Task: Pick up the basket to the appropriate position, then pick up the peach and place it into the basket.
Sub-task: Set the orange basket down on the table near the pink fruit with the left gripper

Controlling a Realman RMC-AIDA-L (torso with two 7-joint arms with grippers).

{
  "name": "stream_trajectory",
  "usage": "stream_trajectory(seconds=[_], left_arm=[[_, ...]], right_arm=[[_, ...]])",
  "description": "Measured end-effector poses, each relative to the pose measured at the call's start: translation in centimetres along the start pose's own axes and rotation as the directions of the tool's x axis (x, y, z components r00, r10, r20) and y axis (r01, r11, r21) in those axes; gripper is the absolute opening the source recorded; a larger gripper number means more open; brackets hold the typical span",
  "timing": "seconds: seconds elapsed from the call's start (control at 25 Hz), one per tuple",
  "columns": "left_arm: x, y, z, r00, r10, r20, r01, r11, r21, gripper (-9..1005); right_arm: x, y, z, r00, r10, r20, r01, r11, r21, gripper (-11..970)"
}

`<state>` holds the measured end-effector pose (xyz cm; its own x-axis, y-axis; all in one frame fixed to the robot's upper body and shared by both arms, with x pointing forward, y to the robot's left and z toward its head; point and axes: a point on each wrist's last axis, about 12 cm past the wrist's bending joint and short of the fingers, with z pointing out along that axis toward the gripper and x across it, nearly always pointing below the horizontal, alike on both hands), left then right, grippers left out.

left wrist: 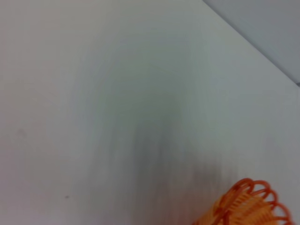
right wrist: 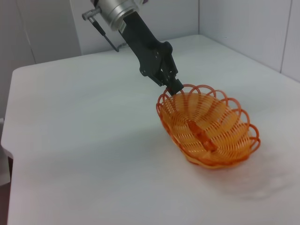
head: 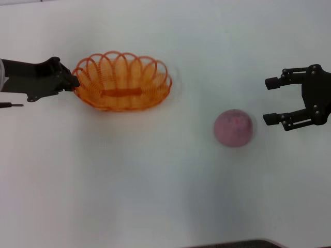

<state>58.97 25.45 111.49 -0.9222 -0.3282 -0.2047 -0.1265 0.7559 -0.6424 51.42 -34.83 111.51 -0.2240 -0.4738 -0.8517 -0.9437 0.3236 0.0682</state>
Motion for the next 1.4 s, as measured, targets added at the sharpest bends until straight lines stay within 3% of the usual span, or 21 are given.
stream_trajectory(seconds=[0.56, 0.72, 0.88, 0.96, 1.08, 1.16, 1.32, 1.4], left_arm=[[-0.2, 1.3, -1.6, 1.0, -0.002, -0.006, 0.002, 1.0, -0.006, 358], [-0.4, 1.7, -2.5, 1.0, 0.003, 0.021, -0.003, 1.0, 0.025, 510], [-0.5, 1.9, -3.6, 0.996, 0.05, 0.069, -0.056, 0.994, 0.094, 616], [-0.5, 1.9, -4.2, 0.986, 0.122, 0.115, -0.139, 0.978, 0.153, 645], [0.0, 1.7, -4.9, 0.943, 0.283, 0.176, -0.318, 0.923, 0.219, 662], [0.5, 1.5, -5.1, 0.89, 0.417, 0.185, -0.453, 0.858, 0.243, 664], [2.3, 1.1, -5.0, 0.722, 0.669, 0.176, -0.689, 0.669, 0.281, 667], [3.1, 1.4, -4.9, 0.636, 0.75, 0.179, -0.764, 0.58, 0.282, 669]], right_arm=[[0.1, 0.1, 0.3, 1.0, 0.003, -0.011, -0.003, 1.0, -0.007, 870], [-0.1, 0.2, 0.4, 1.0, 0.005, -0.011, -0.005, 1.0, -0.002, 870], [-0.3, 0.3, 0.6, 1.0, 0.023, -0.006, -0.023, 1.0, 0.005, 870], [-0.6, 0.3, 0.8, 0.999, 0.042, 0.0, -0.042, 0.999, 0.007, 870], [-1.2, 0.3, 1.3, 0.997, 0.079, 0.012, -0.079, 0.997, 0.002, 870], [-1.6, 0.1, 1.7, 0.994, 0.11, 0.019, -0.11, 0.994, -0.002, 870], [-2.7, -0.5, 2.4, 0.985, 0.17, 0.032, -0.17, 0.985, -0.016, 871], [-3.2, -0.8, 2.6, 0.979, 0.202, 0.036, -0.202, 0.979, -0.021, 871]])
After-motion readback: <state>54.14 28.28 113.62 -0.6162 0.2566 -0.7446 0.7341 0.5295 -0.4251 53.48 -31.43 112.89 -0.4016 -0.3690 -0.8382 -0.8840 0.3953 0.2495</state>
